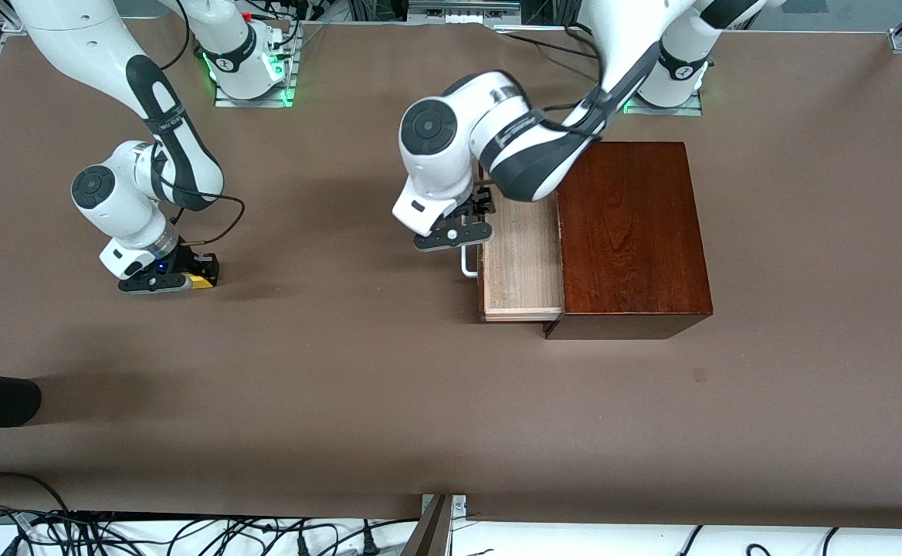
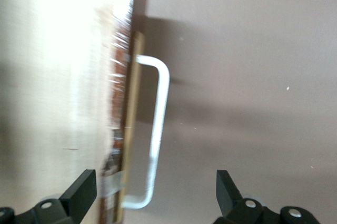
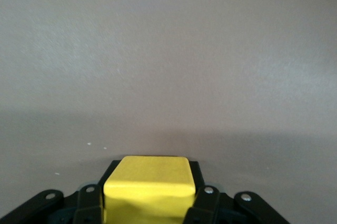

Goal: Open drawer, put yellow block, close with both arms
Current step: 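Close the right gripper on the yellow cube and lift it, then release the handle with the left gripper while the right gripper carries the cube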

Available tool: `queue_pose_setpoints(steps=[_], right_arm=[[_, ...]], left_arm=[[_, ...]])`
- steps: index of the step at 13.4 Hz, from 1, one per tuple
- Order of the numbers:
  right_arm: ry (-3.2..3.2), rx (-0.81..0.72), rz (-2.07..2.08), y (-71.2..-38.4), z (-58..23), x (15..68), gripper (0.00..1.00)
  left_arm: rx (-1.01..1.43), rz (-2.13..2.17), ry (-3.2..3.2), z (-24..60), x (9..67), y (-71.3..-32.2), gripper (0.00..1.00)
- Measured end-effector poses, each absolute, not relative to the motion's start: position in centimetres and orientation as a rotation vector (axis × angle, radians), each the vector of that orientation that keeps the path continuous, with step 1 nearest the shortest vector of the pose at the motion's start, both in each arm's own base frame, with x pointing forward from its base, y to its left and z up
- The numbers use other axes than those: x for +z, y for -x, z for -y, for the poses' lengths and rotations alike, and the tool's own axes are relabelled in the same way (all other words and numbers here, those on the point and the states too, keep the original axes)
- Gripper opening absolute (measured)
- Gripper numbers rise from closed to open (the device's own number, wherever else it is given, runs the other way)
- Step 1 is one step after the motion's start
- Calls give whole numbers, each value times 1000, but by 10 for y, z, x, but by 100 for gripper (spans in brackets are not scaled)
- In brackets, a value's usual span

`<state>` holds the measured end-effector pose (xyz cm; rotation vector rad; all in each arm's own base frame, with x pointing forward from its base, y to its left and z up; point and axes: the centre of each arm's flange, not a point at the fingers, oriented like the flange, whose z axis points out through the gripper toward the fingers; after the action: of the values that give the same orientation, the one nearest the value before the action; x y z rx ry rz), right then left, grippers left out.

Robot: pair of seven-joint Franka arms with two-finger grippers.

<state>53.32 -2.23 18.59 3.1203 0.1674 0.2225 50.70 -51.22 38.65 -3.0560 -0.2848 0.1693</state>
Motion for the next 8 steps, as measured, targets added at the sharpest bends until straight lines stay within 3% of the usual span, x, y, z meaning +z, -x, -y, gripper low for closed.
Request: queue_pose_setpoints(steps=[8], right_arm=[[-3222,218,-295,-607,-11,318,56]], left_arm=[[52,378,3097,405,510,-556,100]])
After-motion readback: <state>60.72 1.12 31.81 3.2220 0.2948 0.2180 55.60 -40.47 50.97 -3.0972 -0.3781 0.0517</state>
